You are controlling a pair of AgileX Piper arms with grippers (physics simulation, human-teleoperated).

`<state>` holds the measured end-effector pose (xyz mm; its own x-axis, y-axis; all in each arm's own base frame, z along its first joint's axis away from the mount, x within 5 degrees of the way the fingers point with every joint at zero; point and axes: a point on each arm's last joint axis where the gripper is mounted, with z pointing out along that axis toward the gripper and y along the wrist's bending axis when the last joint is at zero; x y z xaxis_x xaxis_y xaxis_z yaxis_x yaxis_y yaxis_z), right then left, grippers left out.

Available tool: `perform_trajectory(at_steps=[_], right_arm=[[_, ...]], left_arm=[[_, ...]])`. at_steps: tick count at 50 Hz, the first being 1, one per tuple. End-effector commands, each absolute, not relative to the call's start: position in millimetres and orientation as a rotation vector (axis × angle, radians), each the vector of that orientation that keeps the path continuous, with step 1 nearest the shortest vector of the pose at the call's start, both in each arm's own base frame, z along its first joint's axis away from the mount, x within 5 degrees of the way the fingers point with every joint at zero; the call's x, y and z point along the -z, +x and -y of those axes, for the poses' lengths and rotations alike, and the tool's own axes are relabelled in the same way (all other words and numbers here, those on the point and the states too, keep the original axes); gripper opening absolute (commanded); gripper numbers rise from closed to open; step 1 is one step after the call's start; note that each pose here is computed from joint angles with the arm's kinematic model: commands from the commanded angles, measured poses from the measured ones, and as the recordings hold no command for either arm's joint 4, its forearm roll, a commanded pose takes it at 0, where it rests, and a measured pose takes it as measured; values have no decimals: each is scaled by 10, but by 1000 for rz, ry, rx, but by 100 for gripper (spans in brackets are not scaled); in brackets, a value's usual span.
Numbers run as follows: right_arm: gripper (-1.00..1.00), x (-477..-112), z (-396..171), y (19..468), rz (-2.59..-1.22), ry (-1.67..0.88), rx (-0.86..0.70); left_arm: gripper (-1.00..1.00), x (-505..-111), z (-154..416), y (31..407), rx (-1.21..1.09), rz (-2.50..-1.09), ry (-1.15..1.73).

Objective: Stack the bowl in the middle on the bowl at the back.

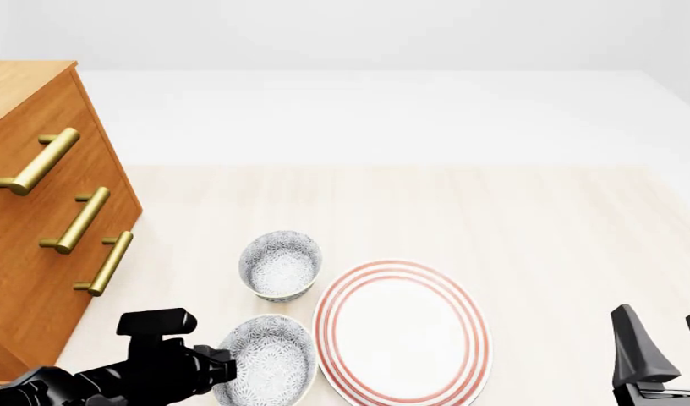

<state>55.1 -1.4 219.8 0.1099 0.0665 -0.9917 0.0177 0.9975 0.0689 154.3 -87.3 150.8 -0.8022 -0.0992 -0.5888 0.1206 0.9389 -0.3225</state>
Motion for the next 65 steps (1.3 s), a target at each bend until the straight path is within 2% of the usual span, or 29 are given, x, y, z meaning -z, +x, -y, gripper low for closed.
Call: perform_trajectory(at_steps=[1, 11, 28, 48, 65], right_arm=[[100, -2198, 14, 551, -1460, 70, -36], [100, -2205, 13, 550, -1455, 68, -38], [100, -2212, 12, 549, -1452, 64, -37], [100, -2210, 10, 549, -1454, 56, -34], [100, -2218, 12, 548, -1451, 62, -35]], left_arm=[[-100, -1500, 871, 1530, 445, -2461, 61], [-100, -1566, 822, 1511, 434, -2453, 53], [-100, -1914, 768, 1351, 466, -2411, 66], [-100, -2754, 660, 1056, 488, -2365, 160], [-100, -3196, 596, 754, 554, -2358, 273]])
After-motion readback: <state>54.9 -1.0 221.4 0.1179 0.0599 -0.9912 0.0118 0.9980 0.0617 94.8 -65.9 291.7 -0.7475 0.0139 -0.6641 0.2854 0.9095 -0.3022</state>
